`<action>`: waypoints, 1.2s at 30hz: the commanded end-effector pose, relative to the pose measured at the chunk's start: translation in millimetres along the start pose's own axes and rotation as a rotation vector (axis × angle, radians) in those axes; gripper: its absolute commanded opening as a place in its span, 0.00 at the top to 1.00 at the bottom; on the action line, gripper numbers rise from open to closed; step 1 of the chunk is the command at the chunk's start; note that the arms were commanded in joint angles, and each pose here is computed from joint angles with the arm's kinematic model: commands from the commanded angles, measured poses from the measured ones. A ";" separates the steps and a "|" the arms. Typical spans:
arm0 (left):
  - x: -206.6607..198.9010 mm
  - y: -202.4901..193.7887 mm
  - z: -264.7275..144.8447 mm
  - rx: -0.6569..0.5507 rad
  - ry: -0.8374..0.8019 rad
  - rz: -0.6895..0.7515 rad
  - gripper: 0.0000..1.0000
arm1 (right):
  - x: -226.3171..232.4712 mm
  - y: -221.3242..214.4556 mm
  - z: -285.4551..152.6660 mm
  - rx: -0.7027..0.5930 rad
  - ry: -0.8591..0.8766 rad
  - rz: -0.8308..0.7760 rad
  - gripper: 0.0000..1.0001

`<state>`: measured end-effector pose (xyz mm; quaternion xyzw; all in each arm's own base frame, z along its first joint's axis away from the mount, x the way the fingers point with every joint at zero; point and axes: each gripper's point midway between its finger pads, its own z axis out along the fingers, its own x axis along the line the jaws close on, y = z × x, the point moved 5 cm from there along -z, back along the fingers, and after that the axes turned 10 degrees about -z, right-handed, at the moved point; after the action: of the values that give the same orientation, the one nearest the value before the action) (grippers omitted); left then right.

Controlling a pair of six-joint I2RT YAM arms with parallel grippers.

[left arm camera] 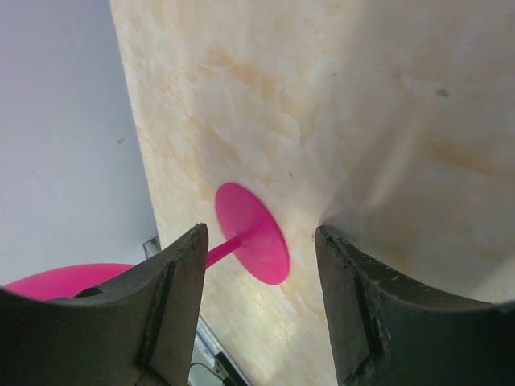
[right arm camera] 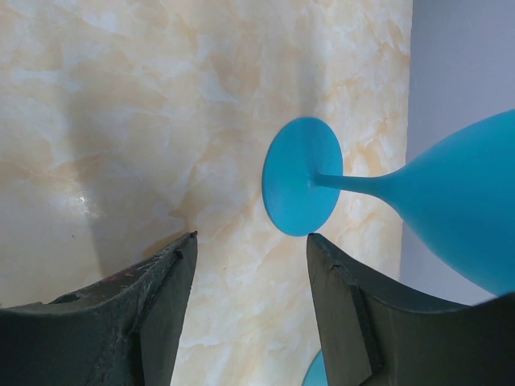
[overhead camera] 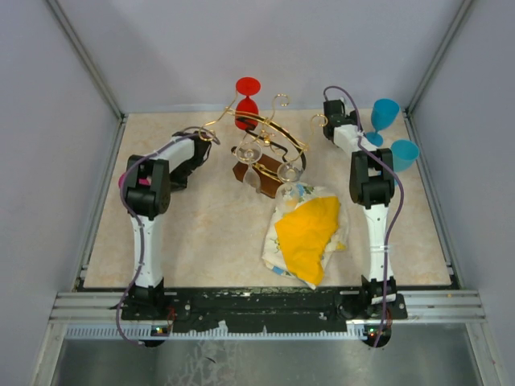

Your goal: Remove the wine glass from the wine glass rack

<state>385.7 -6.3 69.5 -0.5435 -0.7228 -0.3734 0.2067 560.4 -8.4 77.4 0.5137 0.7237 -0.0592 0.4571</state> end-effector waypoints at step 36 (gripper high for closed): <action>-2.0 131.0 -33.9 -0.119 -0.770 -0.339 0.29 | -66.7 71.1 -22.7 -0.196 0.005 0.247 0.40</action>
<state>481.6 -7.5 85.1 -0.5399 -0.8121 -0.2097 -0.0715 585.9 -10.8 115.4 0.5454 0.7037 0.0049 0.4553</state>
